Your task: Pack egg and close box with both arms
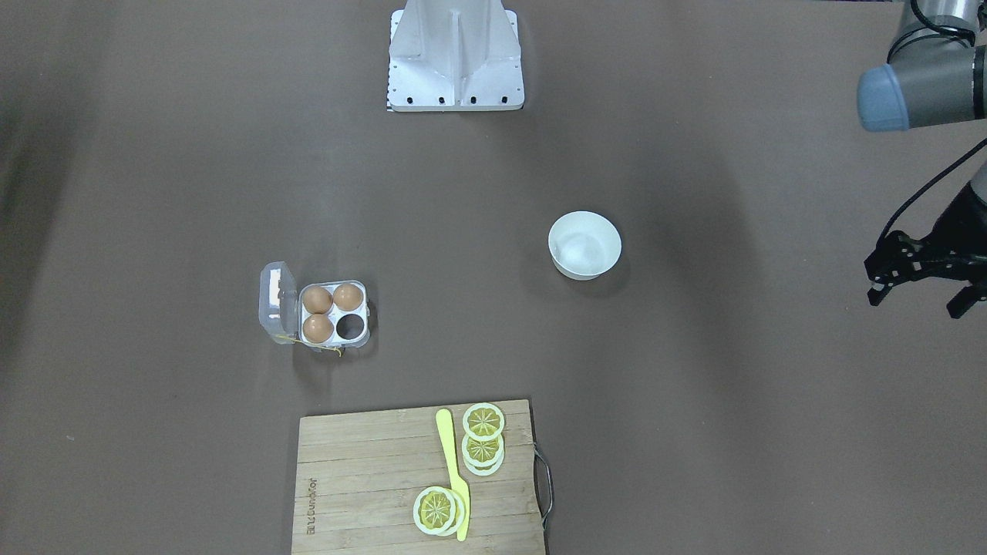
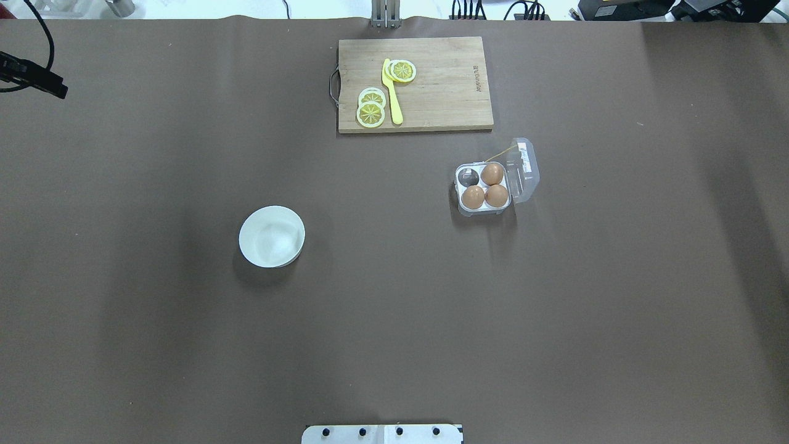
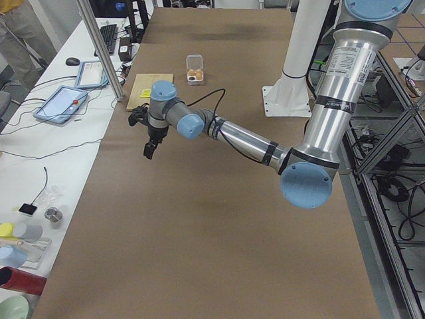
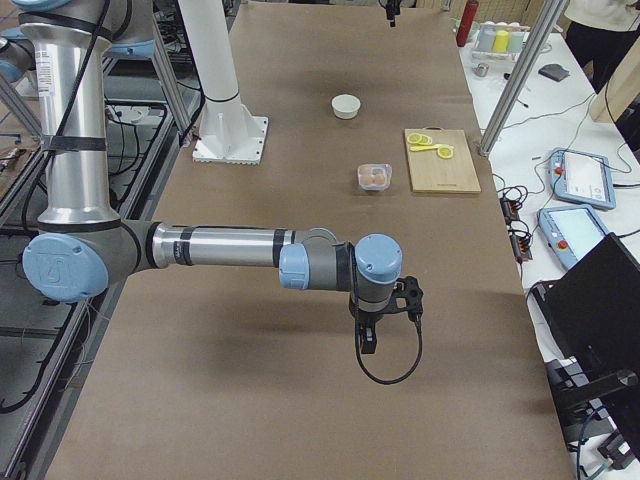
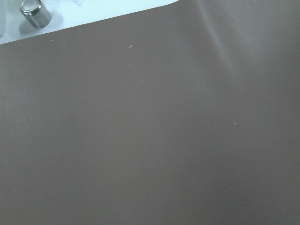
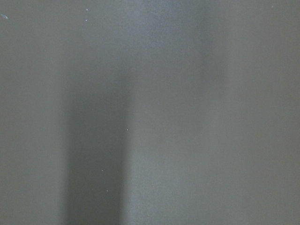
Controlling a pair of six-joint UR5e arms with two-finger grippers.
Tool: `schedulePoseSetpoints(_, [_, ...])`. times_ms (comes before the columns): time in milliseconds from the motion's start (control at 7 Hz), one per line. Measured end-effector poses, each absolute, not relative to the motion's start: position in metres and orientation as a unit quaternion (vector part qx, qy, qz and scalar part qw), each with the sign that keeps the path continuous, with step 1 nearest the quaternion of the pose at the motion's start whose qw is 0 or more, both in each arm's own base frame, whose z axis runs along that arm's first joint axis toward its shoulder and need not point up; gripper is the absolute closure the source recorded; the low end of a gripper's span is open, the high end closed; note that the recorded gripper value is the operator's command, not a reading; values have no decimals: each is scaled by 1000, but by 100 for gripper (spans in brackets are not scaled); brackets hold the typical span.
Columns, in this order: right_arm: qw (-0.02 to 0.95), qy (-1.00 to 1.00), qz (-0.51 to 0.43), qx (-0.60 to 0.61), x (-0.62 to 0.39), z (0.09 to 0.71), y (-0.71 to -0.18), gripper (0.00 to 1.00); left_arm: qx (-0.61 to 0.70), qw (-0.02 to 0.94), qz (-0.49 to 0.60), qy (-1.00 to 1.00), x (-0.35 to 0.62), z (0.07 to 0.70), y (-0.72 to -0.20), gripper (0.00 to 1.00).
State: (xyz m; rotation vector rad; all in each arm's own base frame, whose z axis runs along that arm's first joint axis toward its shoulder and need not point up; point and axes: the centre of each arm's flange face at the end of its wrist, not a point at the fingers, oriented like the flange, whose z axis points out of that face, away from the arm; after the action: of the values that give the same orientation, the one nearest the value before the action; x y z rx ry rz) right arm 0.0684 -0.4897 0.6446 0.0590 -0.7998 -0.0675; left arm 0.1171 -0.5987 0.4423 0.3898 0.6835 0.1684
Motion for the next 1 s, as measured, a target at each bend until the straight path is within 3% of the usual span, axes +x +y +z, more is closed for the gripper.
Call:
schedulePoseSetpoints(571, [877, -478, -31, 30, 56, 630, -490, 29, 180, 931, 143, 283, 38, 514, -619, 3])
schedulePoseSetpoints(1000, [850, -526, -28, 32, 49, 617, -495, 61, 159, 933, 151, 286, -14, 571, -614, 2])
